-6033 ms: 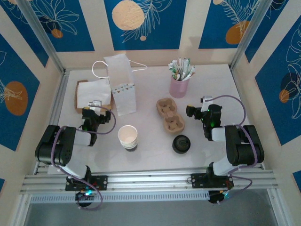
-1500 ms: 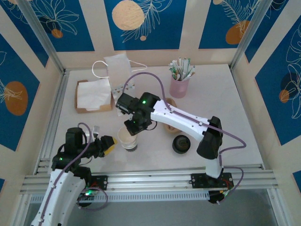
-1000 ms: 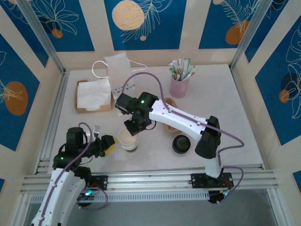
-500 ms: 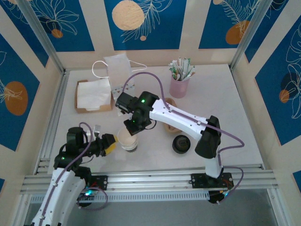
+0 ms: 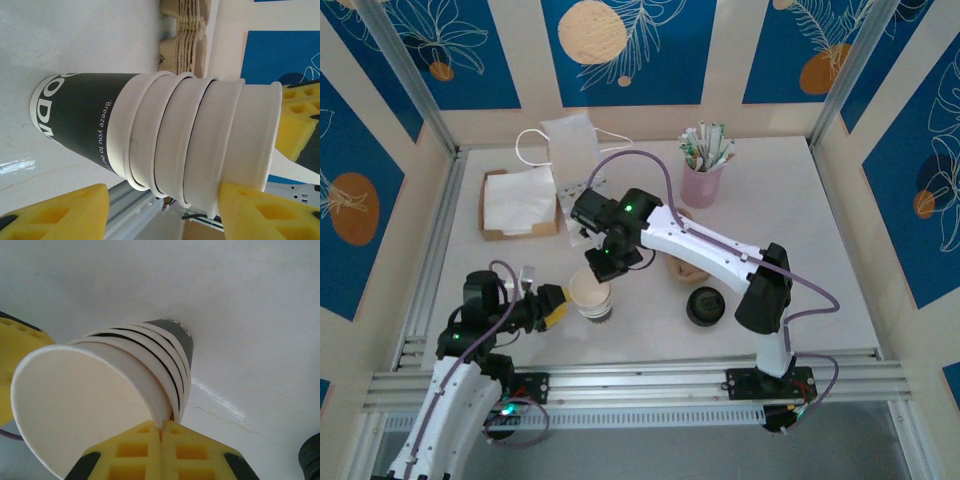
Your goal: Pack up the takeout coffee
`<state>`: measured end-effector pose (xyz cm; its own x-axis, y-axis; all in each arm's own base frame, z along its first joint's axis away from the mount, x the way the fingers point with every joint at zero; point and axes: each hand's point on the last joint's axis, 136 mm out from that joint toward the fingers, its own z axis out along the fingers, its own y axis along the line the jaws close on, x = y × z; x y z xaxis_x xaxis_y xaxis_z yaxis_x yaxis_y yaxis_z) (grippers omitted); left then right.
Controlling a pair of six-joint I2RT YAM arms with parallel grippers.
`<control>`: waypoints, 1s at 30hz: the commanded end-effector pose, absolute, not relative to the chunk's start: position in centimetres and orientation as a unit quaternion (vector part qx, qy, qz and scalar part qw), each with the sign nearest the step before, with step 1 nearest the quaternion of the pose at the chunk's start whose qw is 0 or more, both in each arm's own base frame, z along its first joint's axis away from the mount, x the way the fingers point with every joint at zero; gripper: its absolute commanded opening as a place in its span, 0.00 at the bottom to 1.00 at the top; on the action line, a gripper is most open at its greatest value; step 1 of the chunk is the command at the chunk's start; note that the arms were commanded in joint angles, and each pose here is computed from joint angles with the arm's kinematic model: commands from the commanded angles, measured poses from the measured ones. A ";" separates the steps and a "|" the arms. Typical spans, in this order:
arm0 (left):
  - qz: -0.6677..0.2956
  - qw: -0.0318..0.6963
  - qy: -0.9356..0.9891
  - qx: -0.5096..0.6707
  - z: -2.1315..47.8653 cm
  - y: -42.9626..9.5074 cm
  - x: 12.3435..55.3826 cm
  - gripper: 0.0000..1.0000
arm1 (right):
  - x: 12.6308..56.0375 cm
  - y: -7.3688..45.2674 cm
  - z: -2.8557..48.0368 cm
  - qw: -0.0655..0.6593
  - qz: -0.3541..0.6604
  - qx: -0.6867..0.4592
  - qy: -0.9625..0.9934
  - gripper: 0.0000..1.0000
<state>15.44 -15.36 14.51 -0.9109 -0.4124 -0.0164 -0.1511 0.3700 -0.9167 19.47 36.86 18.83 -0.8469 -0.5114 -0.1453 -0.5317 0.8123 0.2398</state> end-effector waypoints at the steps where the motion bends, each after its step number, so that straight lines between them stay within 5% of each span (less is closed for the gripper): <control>1: -0.536 0.113 0.820 -0.164 14.1 -15.6 15.0 0.59 | 19.0 37.6 19.5 0.026 0.171 -0.266 0.948 0.03; 30: -0.530 0.129 0.824 -0.150 16.6 -15.5 15.9 0.64 | 20.2 37.1 23.3 0.040 0.239 -0.245 0.939 0.01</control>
<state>15.76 -15.38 15.28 -0.9159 -0.4010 -0.0148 -0.1554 0.3884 -0.9083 20.35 36.93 19.66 -0.8773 -0.4630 -0.1266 -0.4749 0.7989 0.3690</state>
